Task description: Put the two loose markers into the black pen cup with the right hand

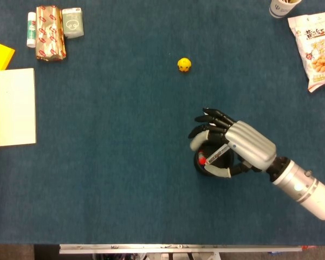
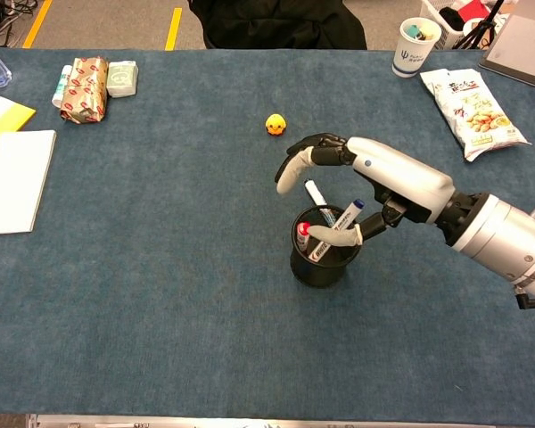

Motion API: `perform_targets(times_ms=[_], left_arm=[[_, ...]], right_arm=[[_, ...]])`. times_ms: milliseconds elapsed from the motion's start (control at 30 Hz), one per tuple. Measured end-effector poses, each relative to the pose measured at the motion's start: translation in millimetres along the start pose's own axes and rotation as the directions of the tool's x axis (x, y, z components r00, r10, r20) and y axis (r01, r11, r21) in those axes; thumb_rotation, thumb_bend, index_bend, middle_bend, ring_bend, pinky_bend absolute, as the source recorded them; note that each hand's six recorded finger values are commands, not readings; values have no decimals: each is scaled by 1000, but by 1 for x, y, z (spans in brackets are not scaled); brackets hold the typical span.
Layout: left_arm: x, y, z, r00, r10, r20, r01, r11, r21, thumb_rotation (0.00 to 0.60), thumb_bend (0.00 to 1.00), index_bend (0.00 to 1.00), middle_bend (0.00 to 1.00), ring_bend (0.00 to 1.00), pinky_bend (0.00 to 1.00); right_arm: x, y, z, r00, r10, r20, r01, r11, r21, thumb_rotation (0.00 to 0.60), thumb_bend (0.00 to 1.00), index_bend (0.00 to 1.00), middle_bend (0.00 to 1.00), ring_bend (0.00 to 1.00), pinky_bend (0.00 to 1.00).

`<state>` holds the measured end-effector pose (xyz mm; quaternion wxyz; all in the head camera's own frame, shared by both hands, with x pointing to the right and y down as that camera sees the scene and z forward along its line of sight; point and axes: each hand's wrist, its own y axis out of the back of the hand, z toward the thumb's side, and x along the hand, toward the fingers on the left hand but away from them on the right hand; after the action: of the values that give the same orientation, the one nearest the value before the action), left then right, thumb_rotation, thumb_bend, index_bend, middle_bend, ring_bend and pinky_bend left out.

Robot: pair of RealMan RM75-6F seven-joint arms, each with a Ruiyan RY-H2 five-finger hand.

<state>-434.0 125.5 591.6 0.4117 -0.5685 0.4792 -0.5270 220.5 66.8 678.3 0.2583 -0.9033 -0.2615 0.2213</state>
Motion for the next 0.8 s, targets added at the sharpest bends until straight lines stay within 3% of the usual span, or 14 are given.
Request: perform_targets(times_ms=[167, 267, 533, 800], left_arm=[[1, 0, 0, 1000, 2, 0, -2, 1000, 0, 600, 195, 106, 166, 193, 240], [1, 1, -1, 1000, 5, 1, -5, 1000, -1, 600, 195, 106, 166, 193, 240], [1, -1, 0, 1000, 2, 6, -2, 1000, -5, 600, 195, 106, 166, 193, 240], [3, -1, 3, 1000, 2, 15, -2, 1000, -5, 600, 195, 106, 166, 193, 240]], right_arm=[[1, 6, 1, 1000, -22, -14, 22, 1000, 4, 600, 194, 134, 236, 81, 32], [1, 17, 3, 997, -70, -29, 71, 997, 18, 600, 195, 144, 236, 81, 32], [10, 66, -21, 980, -195, 28, 186, 962, 198, 600, 200, 258, 250, 80, 32], [26, 90, -62, 967, -197, 163, 120, 913, 390, 600, 235, 299, 262, 80, 32]])
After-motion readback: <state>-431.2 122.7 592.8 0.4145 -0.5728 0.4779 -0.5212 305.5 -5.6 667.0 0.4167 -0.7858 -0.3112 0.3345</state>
